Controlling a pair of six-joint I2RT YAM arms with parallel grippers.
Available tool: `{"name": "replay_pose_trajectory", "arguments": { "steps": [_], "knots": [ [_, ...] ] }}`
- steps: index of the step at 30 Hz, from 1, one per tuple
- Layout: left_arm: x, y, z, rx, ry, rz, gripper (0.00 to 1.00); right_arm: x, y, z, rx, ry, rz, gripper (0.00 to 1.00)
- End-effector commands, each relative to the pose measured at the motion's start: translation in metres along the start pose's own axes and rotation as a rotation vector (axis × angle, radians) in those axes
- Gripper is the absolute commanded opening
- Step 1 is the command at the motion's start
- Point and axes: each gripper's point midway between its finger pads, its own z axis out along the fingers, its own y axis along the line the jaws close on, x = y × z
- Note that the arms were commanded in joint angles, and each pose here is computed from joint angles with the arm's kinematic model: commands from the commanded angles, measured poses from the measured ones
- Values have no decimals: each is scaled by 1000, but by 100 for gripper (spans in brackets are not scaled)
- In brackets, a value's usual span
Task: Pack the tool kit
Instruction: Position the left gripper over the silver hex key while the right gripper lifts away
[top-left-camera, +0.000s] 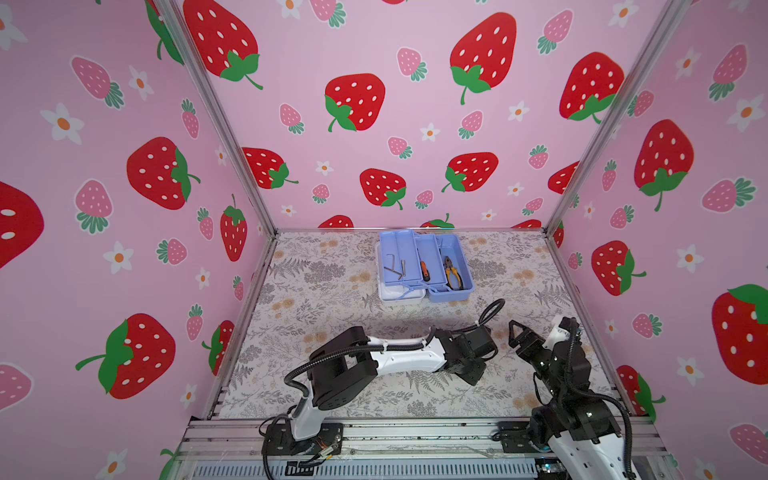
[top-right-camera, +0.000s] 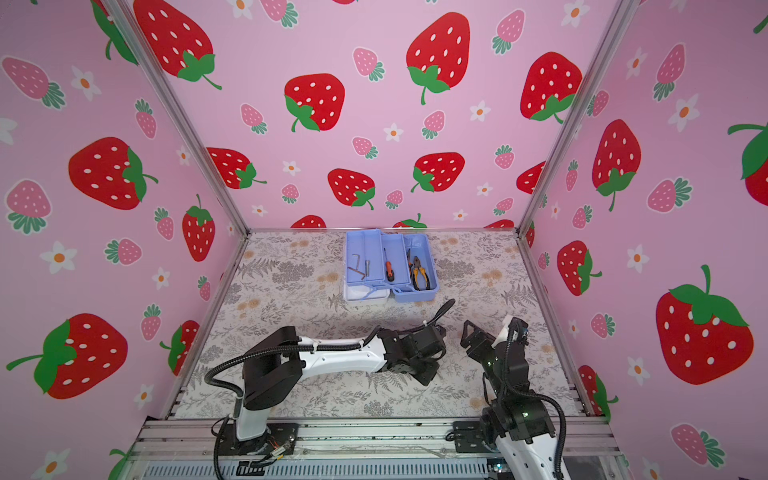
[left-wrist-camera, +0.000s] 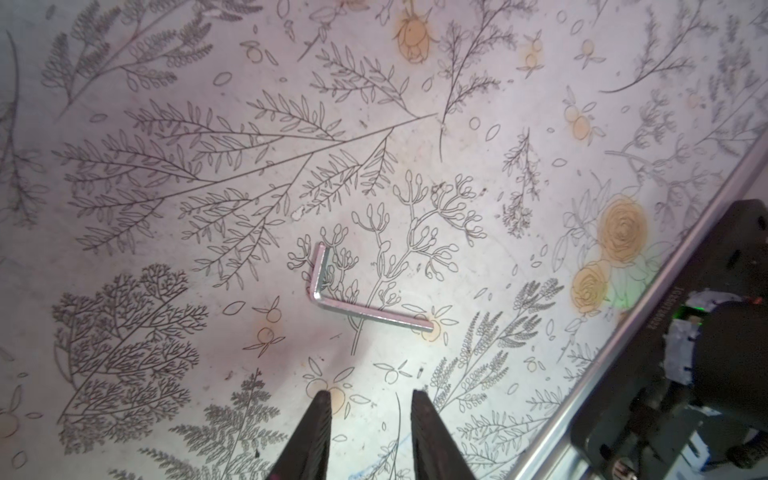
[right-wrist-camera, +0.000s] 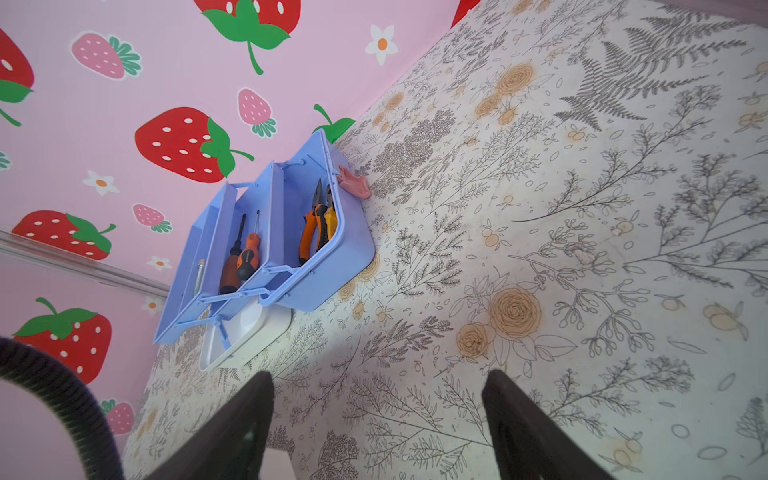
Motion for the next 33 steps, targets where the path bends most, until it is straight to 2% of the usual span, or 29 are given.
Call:
{"name": "replay_pose_trajectory", "arguments": {
  "steps": [1,6,12,19,33],
  "knots": [
    [3,-5,9,18,18,-13,36,3,-8,4,39,7,17,73],
    [4,-9,19,32,43,-25,36,7,-14,8,79,34,3,70],
    [11,7,32,-67,98,-58,36,6,-18,10,102,27,6,71],
    [0,-8,38,-8,89,-86,38,1,-17,10,108,15,-46,72],
    [-1,-5,57,-63,157,-110,39,-1,-17,7,121,20,-113,73]
  ]
}}
